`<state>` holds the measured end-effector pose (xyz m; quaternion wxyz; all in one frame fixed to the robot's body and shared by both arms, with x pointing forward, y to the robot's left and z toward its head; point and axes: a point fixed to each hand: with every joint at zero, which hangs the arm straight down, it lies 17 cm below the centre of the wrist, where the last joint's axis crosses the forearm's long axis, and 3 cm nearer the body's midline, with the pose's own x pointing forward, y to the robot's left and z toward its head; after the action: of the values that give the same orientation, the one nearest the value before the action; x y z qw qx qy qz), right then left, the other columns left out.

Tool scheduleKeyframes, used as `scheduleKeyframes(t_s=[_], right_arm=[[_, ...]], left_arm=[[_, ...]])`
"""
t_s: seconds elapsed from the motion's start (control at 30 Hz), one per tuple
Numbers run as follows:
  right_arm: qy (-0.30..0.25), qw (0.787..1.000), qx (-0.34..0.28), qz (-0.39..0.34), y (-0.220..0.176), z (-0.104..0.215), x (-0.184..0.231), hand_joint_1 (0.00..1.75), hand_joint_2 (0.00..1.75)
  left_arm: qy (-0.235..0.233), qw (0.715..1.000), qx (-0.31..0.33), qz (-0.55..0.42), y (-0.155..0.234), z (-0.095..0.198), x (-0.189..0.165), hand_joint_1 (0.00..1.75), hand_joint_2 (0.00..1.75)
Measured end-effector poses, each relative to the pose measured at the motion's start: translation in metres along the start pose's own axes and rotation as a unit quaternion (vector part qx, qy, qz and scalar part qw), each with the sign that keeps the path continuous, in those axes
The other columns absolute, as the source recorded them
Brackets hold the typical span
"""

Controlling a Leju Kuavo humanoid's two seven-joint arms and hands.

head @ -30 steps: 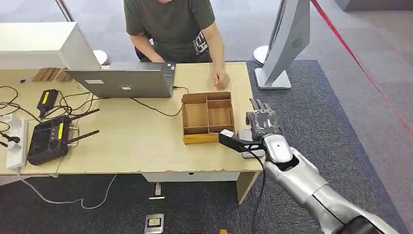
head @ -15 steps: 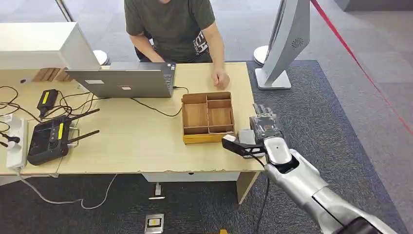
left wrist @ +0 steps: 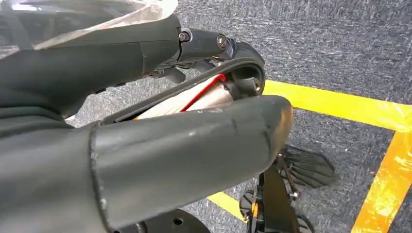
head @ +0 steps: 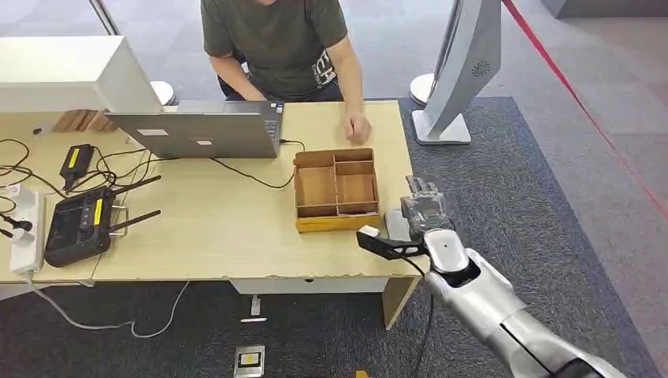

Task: Pass the card to the sensor for recognition and then transmit it.

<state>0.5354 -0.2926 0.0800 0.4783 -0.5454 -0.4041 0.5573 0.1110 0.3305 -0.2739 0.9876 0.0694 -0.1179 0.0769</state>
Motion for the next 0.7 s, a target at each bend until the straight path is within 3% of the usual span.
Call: scheduleKeyframes(t_s=[0.7], right_arm=[[-0.008,1.000,0.023,-0.010,0.021,0.008,0.012,1.75,1.75]], left_arm=[[0.000,1.000,0.001,0.001,0.000,0.000,0.000,0.00,0.00]])
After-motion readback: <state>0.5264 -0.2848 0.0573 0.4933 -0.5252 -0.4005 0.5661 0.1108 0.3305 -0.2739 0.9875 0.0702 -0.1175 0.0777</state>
